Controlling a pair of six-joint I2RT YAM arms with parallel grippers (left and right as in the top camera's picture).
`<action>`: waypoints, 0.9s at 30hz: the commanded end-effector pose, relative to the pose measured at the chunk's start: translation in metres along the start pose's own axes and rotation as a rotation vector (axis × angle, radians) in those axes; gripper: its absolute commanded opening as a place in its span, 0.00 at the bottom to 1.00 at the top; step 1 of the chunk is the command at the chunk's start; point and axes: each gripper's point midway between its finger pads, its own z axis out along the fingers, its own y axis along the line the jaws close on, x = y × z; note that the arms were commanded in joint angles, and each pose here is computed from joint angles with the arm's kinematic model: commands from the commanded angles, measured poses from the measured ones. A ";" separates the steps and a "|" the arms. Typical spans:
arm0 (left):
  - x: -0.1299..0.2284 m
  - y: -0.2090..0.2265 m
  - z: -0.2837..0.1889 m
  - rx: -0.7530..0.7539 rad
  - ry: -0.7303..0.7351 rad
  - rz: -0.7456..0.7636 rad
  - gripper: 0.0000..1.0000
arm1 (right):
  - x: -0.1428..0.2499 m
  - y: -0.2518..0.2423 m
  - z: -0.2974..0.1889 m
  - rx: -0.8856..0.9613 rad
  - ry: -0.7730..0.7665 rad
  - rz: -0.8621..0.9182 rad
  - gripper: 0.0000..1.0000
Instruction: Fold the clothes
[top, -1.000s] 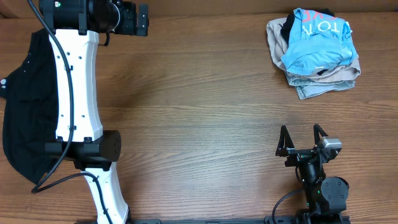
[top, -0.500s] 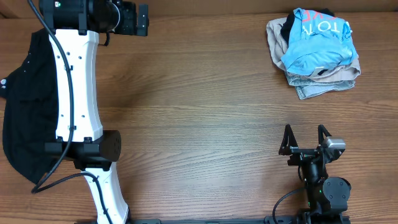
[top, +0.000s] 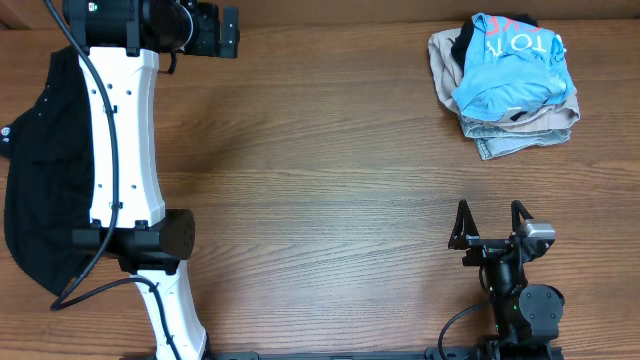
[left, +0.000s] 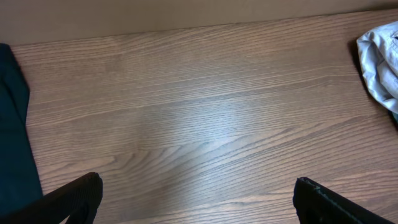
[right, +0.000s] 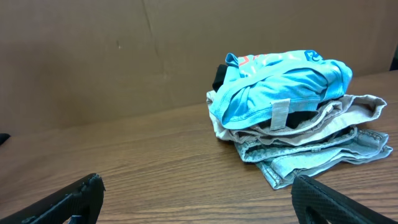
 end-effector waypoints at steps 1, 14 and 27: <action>0.002 0.002 0.008 0.000 0.017 0.015 1.00 | 0.001 -0.003 0.000 0.013 -0.008 -0.005 1.00; 0.003 -0.051 -0.036 0.060 -0.048 0.102 1.00 | 0.001 -0.003 0.000 0.012 -0.008 -0.005 1.00; 0.107 -0.069 -0.048 0.059 0.022 0.171 1.00 | 0.001 -0.003 0.000 0.013 -0.008 -0.004 1.00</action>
